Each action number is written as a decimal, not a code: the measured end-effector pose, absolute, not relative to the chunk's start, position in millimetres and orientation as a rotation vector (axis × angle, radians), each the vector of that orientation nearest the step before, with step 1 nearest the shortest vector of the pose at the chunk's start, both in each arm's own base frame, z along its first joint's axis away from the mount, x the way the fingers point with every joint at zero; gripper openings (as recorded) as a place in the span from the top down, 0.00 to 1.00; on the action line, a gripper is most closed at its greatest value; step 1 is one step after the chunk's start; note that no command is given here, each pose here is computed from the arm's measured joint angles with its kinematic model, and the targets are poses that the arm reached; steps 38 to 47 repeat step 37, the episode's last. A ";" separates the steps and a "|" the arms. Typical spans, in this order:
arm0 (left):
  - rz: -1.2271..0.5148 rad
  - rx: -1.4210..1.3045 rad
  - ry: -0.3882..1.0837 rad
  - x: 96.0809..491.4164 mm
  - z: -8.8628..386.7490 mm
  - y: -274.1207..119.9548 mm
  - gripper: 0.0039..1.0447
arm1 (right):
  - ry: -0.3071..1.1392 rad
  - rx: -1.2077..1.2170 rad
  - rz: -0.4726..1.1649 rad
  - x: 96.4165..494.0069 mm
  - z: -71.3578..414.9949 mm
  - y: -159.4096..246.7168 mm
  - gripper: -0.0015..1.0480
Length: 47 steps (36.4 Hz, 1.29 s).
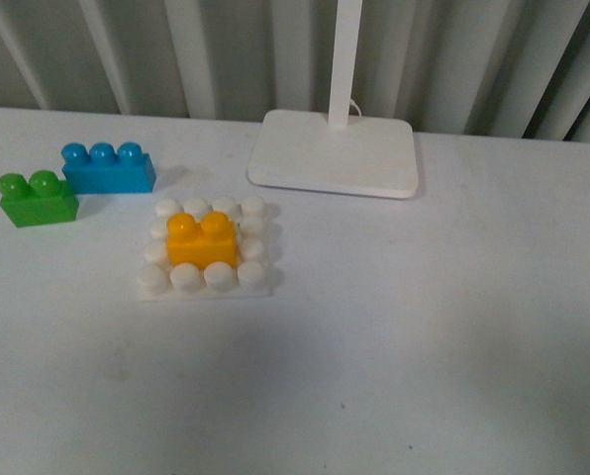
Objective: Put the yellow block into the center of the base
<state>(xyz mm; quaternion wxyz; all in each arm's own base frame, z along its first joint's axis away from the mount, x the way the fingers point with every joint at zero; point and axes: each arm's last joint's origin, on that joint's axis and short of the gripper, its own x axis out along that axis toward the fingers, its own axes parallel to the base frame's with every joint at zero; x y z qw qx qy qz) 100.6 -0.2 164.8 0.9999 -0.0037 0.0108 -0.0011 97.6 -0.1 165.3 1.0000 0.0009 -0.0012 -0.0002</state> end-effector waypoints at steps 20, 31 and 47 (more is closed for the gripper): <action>-0.002 -0.007 -0.007 97.4 166.6 -0.2 0.96 | -0.002 0.002 0.000 97.6 165.3 -0.1 0.09; -0.002 -0.007 -0.007 97.4 166.6 -0.2 0.96 | -0.002 0.002 0.000 97.6 165.3 -0.1 0.09; -0.002 -0.007 -0.007 97.4 166.6 -0.2 0.96 | -0.002 0.002 0.000 97.6 165.3 -0.1 0.09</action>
